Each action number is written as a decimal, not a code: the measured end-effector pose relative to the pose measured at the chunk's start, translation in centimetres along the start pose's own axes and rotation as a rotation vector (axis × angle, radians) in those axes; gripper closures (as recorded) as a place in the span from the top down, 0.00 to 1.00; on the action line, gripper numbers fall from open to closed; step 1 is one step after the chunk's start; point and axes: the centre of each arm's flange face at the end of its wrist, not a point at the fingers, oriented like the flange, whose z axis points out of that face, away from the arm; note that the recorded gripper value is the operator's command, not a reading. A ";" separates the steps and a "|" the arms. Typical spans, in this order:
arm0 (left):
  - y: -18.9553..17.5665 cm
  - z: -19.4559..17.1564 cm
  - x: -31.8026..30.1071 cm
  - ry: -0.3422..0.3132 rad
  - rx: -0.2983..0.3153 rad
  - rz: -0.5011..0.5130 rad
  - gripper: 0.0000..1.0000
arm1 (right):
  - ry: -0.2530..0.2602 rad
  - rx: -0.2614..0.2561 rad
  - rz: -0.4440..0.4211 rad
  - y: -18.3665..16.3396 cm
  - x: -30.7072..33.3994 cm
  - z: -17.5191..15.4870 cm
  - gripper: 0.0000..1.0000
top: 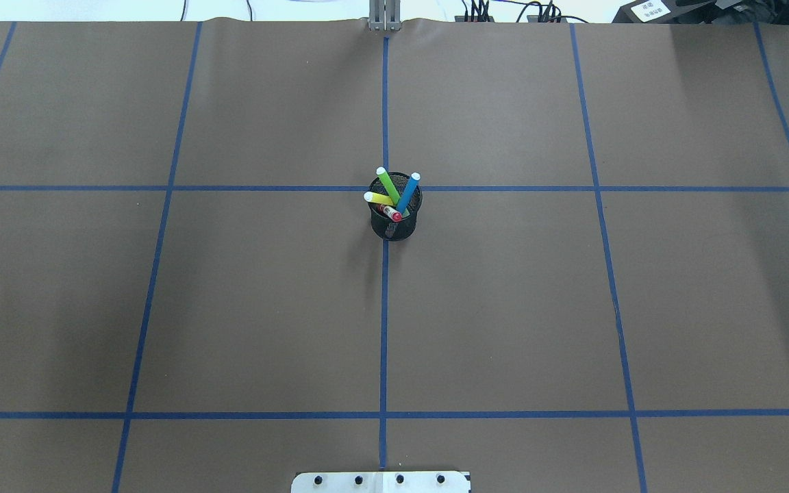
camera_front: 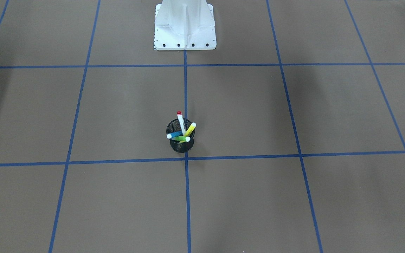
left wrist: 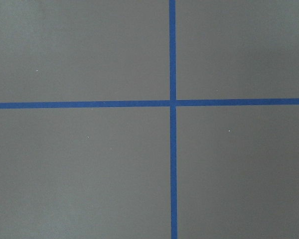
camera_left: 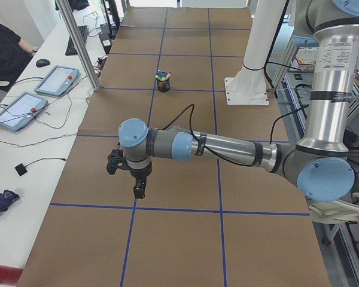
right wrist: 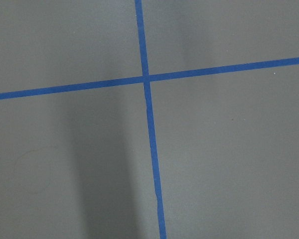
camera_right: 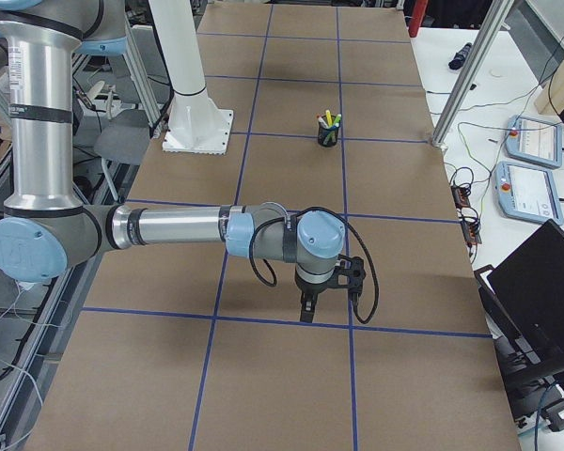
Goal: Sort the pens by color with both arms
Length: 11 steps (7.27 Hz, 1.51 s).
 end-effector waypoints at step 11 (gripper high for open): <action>-9.5 -1.9 18.3 0.081 0.106 0.366 0.99 | -0.061 0.023 0.020 -1.0 -2.5 -1.4 1.00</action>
